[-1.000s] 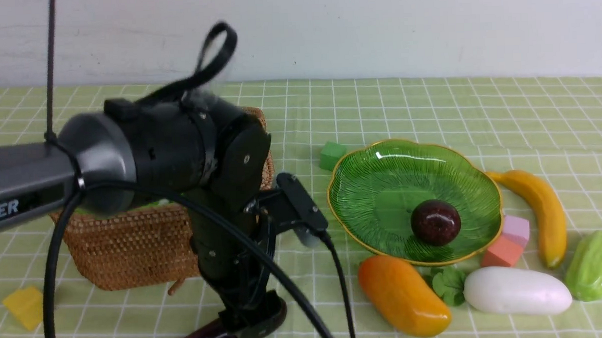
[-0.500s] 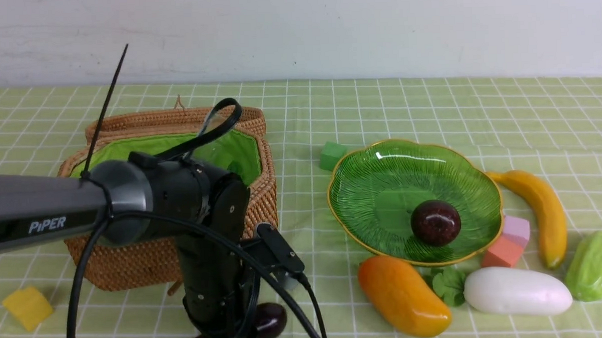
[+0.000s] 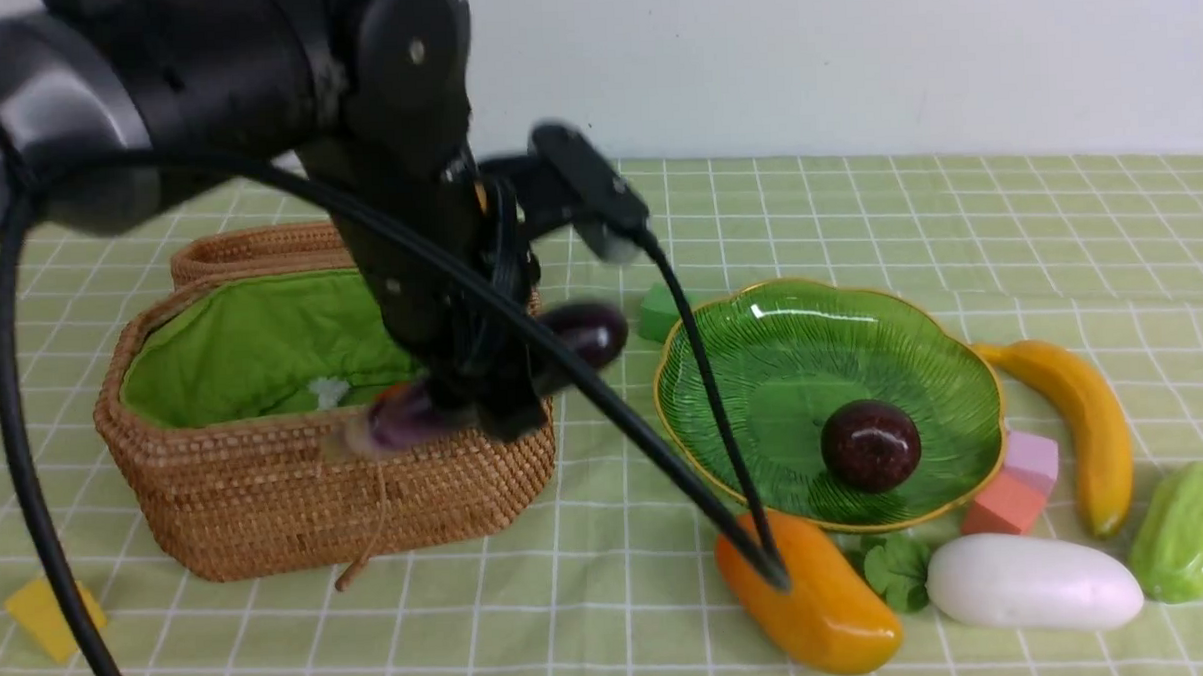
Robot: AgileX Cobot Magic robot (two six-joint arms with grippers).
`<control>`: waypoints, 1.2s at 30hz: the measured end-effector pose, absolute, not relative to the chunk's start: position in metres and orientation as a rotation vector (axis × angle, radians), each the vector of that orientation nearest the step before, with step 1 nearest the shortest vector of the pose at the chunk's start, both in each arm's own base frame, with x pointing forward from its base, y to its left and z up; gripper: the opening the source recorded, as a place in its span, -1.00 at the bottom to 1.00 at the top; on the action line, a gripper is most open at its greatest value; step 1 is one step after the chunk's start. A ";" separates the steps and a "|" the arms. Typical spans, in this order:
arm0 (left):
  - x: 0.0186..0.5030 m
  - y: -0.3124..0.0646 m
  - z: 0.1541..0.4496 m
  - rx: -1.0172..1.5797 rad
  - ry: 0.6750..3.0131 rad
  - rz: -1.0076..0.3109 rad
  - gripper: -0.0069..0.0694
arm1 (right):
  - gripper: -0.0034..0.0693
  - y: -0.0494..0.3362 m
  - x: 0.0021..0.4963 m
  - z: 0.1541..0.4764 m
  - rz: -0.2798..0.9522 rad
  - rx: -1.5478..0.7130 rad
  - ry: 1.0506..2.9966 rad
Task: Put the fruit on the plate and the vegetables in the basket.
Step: Use the left arm to grab an eggplant and put it into the left basket, then take a chayote with your right arm and place it on the basket on the left.
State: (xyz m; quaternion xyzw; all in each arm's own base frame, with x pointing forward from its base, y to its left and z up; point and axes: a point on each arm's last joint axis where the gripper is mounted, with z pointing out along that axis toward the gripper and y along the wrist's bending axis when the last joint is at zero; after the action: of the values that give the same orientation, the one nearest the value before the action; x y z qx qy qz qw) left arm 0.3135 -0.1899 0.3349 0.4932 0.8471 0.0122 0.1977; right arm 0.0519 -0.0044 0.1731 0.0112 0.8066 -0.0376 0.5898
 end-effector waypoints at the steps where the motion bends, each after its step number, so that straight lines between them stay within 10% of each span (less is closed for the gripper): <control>1: 0.325 -0.182 0.355 1.306 2.287 0.088 0.11 | -0.24 -0.004 0.052 0.173 -0.087 0.026 1.878; 19: 0.396 -0.113 0.319 0.836 2.460 0.097 0.13 | -0.24 -0.004 0.052 0.173 -0.087 0.026 1.878; 28: 0.389 -0.114 0.315 0.848 2.549 0.049 0.91 | -0.24 -0.004 0.052 0.173 -0.087 0.026 1.878; 36: 0.357 -0.093 0.340 0.624 2.695 -0.116 0.46 | -0.24 -0.004 0.052 0.173 -0.087 0.026 1.878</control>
State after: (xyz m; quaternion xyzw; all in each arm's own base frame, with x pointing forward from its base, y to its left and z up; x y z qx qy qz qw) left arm 0.3572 -0.0932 0.3400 0.2215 0.9565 -0.0412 0.1855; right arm 0.0519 -0.0044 0.1731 0.0112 0.8066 -0.0376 0.5898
